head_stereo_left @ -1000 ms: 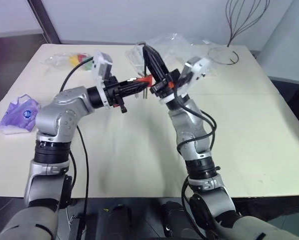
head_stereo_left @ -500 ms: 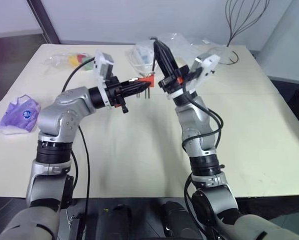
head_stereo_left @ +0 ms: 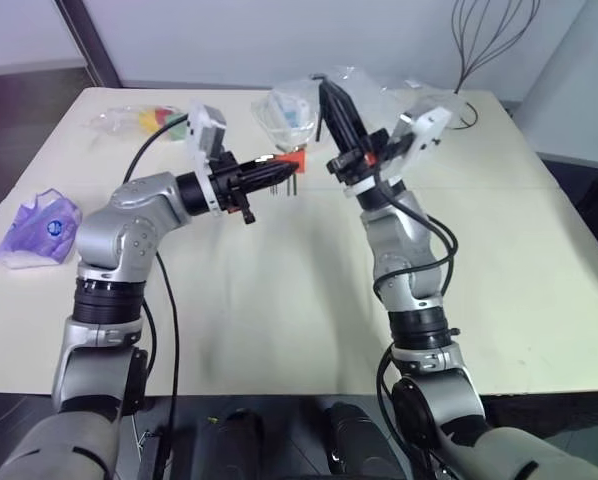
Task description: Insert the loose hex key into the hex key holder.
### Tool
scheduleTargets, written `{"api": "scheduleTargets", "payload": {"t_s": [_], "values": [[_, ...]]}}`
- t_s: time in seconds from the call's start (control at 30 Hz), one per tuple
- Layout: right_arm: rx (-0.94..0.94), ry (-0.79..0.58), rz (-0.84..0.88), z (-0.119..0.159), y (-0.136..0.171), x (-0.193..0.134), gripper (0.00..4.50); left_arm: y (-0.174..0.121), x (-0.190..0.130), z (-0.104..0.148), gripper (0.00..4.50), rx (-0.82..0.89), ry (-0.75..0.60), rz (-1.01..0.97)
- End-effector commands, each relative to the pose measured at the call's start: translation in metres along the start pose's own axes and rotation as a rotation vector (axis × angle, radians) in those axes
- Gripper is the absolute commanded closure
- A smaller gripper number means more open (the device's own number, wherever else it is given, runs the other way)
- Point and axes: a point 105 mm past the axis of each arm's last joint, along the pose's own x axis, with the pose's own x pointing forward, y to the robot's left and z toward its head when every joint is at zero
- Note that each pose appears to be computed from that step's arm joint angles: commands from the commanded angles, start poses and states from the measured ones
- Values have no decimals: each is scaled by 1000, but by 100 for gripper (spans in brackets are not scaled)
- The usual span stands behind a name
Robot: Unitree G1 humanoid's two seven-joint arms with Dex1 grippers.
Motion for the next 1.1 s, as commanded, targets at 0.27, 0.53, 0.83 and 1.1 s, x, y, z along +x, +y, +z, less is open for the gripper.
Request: {"api": "scheduleTargets", "payload": {"t_s": [0.27,0.53,0.83,1.1], "values": [[17,-46,68,17,23,8,443,0,2,17,450,59,-43,-7],[34,-37,79,14,30,9,443,-2,2,18,450,60,-49,-11],[33,-21,76,8,28,8,443,-6,3,21,450,61,-57,-22],[19,-3,71,4,23,6,443,-7,4,22,450,63,-58,-29]]}}
